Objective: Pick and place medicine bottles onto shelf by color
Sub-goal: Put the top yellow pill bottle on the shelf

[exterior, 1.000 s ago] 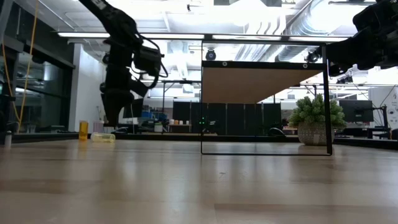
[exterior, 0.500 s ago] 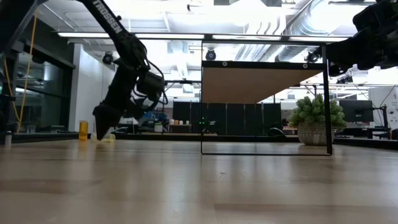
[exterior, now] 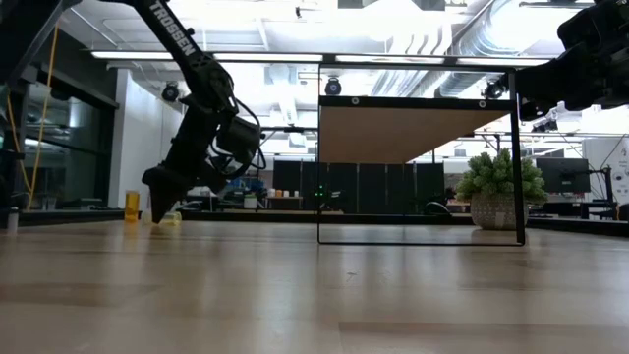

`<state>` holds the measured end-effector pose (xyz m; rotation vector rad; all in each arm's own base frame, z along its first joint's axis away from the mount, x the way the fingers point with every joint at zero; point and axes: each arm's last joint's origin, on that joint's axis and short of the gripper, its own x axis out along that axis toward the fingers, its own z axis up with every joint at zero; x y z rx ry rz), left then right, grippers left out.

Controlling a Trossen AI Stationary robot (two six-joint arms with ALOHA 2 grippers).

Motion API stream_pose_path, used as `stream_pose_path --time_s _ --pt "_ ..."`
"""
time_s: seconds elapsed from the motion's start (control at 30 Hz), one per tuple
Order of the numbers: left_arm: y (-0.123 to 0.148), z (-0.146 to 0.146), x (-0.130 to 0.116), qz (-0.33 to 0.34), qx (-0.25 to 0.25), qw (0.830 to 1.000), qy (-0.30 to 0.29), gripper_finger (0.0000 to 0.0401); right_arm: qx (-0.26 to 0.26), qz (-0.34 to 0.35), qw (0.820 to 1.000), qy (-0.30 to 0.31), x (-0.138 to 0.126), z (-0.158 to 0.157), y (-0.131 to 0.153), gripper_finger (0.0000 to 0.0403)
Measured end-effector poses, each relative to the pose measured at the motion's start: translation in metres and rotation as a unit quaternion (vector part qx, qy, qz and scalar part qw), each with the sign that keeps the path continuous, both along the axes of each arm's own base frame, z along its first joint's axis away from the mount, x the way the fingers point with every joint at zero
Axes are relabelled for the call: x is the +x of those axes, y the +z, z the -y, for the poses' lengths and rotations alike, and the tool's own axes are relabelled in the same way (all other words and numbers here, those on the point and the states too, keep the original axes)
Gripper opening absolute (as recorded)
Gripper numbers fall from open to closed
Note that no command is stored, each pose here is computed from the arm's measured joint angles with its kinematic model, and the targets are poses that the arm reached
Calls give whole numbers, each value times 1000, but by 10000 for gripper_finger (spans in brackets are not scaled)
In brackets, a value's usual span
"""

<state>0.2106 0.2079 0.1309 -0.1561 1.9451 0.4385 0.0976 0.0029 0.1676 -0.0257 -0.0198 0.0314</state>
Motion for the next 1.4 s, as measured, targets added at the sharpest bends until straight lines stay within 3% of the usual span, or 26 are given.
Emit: stream_pose_path --time_s 0.27,0.53,0.73,0.9,1.1,1.27,1.4 --pt "0 0 0 3 2 1000 1 90 0 0 1000 0 0 0 0 0" --pt "4 -1 1 -1 2 1000 15 86 0 0 1000 0 0 0 0 0" --pt "31 -8 13 29 -14 998 58 86 0 0 1000 0 0 0 0 0" --pt "72 -13 27 132 -16 985 108 86 0 0 1000 0 0 0 0 0" --pt "132 -4 32 298 -2 942 152 87 0 0 1000 0 0 0 0 0" --pt "184 15 28 450 14 877 168 87 -66 2 998 -5 0 0 0 0" --pt "223 35 27 554 44 817 153 87 -71 2 997 -7 0 0 0 0"
